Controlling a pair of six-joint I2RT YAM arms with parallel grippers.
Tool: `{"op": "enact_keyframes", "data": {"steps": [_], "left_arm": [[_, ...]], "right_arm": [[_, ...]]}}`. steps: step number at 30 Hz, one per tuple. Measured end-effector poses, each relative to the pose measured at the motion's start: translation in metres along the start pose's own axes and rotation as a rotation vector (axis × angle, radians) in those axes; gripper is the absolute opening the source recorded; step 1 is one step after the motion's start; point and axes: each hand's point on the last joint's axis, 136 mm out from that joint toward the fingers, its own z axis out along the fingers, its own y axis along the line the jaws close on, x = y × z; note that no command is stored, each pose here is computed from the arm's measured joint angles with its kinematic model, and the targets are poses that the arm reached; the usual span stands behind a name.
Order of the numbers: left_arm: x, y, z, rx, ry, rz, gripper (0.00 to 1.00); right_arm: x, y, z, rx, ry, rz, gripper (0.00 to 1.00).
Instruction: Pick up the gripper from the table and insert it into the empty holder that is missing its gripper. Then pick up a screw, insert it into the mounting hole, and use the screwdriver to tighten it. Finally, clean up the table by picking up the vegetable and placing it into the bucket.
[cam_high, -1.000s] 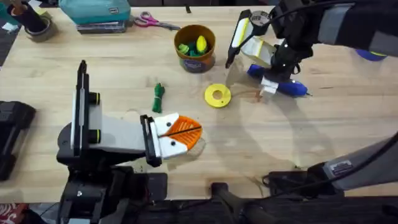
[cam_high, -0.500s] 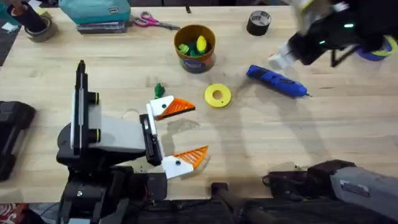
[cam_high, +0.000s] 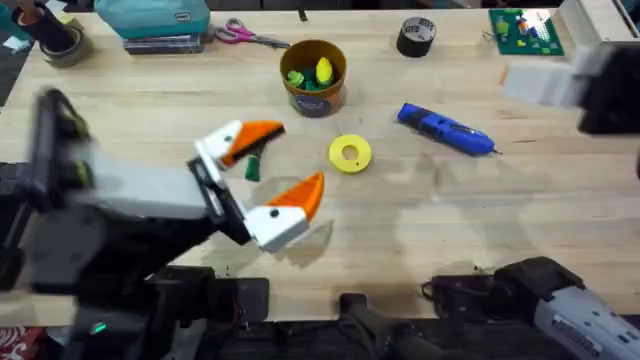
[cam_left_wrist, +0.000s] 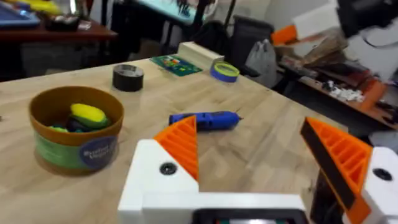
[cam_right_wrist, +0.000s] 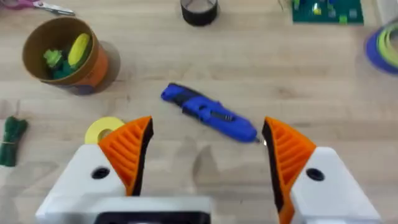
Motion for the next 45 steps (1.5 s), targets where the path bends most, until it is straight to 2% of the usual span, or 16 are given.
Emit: {"op": "enact_keyframes", "data": {"steps": [3,7,12,19,23,30,35,38,45], "left_arm": [[-0.026,-0.002,0.0,-0.051,0.018,-0.033,0.986],[-0.038,0.008,0.002,-0.146,0.141,-0.132,0.986],[-0.033,0.032,0.0,-0.297,0.387,-0.25,0.985],[-0.028,0.077,-0.014,-0.53,0.673,-0.288,0.986],[-0.017,0.106,-0.024,-0.65,0.775,-0.28,0.986],[0.003,0.129,-0.032,-0.728,0.883,-0.292,0.985],[0.01,0.137,-0.036,-0.777,0.91,-0.335,0.985],[0.015,0.133,-0.039,-0.806,0.929,-0.372,0.987],[0.036,0.116,-0.032,-0.817,1.058,-0.344,0.986]], "right_arm": [[0.023,-0.008,-0.013,0.015,0.055,0.059,0.996],[0.052,-0.016,-0.023,0.043,0.148,0.087,0.996],[0.073,-0.022,-0.029,0.066,0.227,0.075,0.996],[0.074,-0.022,-0.029,0.065,0.232,0.054,0.996],[0.074,-0.022,-0.029,0.064,0.231,0.048,0.996],[0.074,-0.022,-0.029,0.063,0.231,0.036,0.994],[0.074,-0.022,-0.029,0.062,0.231,0.031,0.996],[0.074,-0.022,-0.029,0.061,0.231,0.027,0.996],[0.074,-0.022,-0.029,0.061,0.231,0.025,0.996]]}}
